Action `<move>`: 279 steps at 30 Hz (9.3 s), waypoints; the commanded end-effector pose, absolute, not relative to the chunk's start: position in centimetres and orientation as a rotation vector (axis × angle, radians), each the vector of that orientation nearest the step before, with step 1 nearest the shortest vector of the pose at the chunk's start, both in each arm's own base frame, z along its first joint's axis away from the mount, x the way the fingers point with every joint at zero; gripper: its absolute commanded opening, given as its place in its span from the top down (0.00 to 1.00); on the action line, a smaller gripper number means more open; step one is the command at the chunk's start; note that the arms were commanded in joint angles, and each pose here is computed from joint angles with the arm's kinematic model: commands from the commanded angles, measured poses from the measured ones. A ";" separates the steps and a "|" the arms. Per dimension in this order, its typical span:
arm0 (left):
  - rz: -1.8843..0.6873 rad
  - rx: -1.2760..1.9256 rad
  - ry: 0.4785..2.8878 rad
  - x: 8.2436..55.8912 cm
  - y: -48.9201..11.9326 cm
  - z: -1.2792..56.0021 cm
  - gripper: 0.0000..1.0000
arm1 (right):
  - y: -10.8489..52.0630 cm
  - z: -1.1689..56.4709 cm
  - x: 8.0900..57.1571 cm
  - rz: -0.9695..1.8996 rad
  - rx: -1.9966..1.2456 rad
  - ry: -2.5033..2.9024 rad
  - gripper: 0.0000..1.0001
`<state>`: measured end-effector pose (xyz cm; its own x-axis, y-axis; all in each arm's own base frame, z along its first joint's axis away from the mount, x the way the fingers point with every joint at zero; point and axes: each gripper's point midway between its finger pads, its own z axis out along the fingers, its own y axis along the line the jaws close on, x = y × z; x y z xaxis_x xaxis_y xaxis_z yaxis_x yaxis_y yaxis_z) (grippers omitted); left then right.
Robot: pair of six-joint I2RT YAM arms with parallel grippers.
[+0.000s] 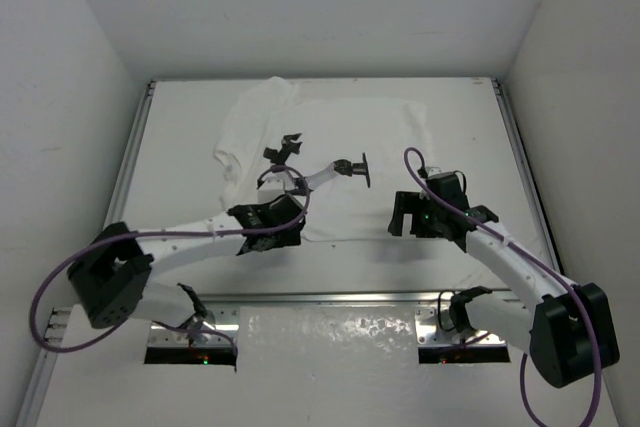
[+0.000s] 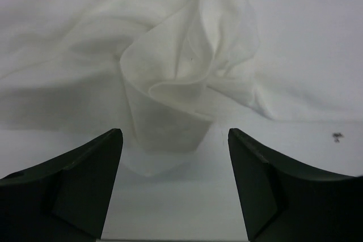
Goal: Fold and stack the t-shirts
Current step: Flatten out the tshirt, then grap the side of the flattened tshirt closest away from the robot with both arms, then fold the flattened tshirt in 1/3 of the way
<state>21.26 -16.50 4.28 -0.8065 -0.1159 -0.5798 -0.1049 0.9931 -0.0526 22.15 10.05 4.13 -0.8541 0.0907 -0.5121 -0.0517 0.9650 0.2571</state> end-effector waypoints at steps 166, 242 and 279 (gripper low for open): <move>0.324 -0.372 2.143 35.9 -12.5 16.0 1.00 | 0.4 6.0 37.7 0.111 0.412 2.598 1.00; 0.271 -0.864 2.283 28.7 -3.5 4.0 0.01 | 0.9 3.9 38.7 0.191 0.380 2.674 0.06; 0.777 -0.980 2.158 33.0 4.9 3.4 0.80 | -3.9 0.1 33.3 -0.211 0.514 2.803 0.89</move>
